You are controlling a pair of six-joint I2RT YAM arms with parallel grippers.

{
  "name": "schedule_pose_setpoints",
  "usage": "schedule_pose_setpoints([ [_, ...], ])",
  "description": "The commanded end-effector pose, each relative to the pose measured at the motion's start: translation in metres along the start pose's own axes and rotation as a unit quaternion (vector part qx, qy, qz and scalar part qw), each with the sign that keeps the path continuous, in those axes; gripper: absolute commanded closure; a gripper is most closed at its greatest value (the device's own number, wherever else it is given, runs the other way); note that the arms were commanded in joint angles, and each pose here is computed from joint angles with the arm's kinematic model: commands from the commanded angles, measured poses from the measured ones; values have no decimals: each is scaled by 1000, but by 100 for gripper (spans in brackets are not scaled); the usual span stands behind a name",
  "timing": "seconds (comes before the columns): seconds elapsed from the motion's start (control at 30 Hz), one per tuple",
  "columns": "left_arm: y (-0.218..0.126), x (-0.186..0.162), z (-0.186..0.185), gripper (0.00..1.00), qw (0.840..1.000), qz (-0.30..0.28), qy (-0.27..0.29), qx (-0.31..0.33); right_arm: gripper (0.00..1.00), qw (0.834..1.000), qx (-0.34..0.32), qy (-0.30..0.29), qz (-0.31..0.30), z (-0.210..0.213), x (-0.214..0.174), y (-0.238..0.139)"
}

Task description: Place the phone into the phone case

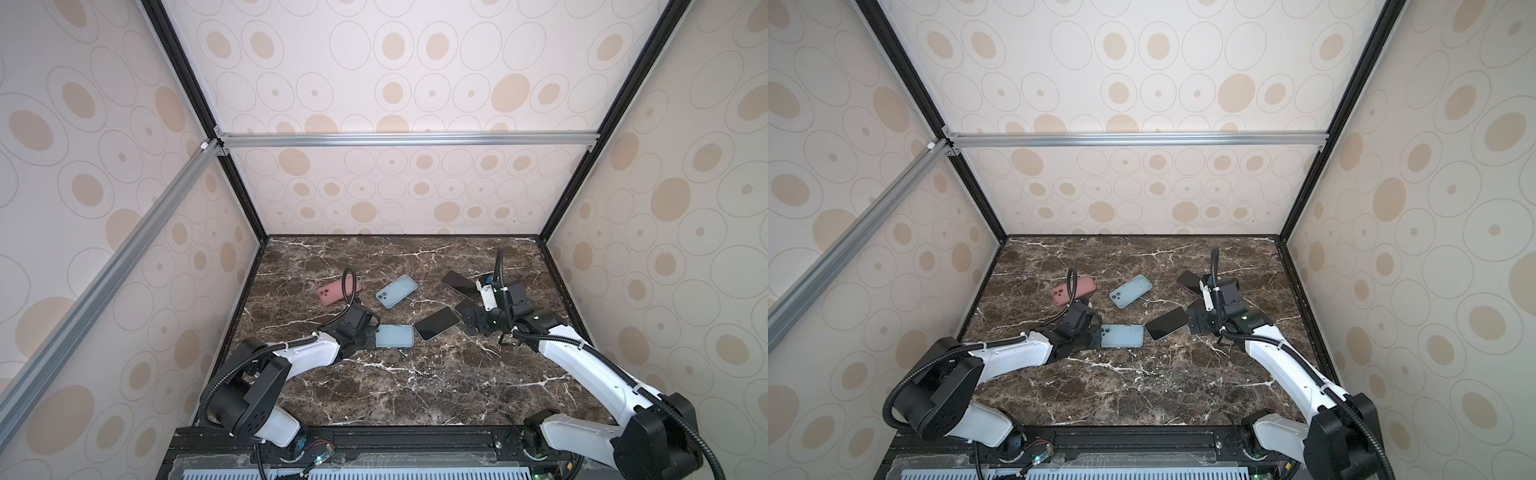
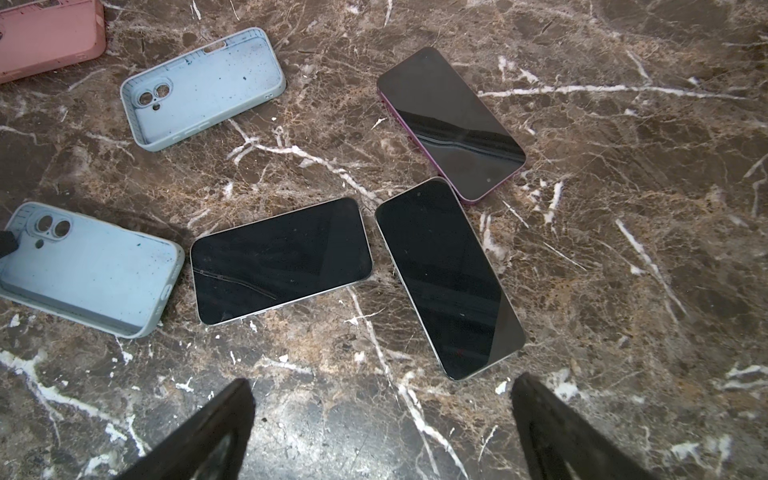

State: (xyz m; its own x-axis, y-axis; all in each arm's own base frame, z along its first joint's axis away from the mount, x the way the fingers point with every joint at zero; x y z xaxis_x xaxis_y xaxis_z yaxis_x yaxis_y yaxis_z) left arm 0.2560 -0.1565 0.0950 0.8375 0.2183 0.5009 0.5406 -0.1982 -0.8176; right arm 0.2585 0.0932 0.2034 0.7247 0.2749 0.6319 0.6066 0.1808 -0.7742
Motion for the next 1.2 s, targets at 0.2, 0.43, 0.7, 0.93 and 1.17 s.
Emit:
schedule_pose_setpoints([
  [0.2, -4, -2, 4, 99, 1000, -5, -2, 26, 1, 1000, -2, 0, 11, 2, 0, 0],
  [0.43, -1, -5, -3, 95, 1000, 0, 3, 23, 1, 1000, -3, 0, 15, 2, -1, 1],
  [0.7, 5, -11, -11, 80, 1000, 14, 5, 15, 0, 1000, 3, 0, 23, 3, -2, 4],
  [0.93, -1, -10, -18, 62, 1000, 19, 0, -18, 0, 999, 14, -3, 44, 6, -3, 9],
  [1.17, -3, -14, -24, 61, 997, 32, -9, -62, 0, 998, 22, -6, 64, 8, -3, 14],
])
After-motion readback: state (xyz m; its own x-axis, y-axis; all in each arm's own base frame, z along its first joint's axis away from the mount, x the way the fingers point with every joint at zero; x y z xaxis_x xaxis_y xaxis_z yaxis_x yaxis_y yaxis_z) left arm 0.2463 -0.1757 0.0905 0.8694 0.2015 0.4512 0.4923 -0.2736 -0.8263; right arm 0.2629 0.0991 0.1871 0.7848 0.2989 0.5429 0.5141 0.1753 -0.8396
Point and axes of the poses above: each gripper's point midway between its finger pads, its own y axis out along the fingers, its own z axis along the line the jaws close on, x = y × z, the point moved 8 cm from there along -y, back along the fingers, and after that the axes turned 6 degrees about -y, right-handed, at the moved point
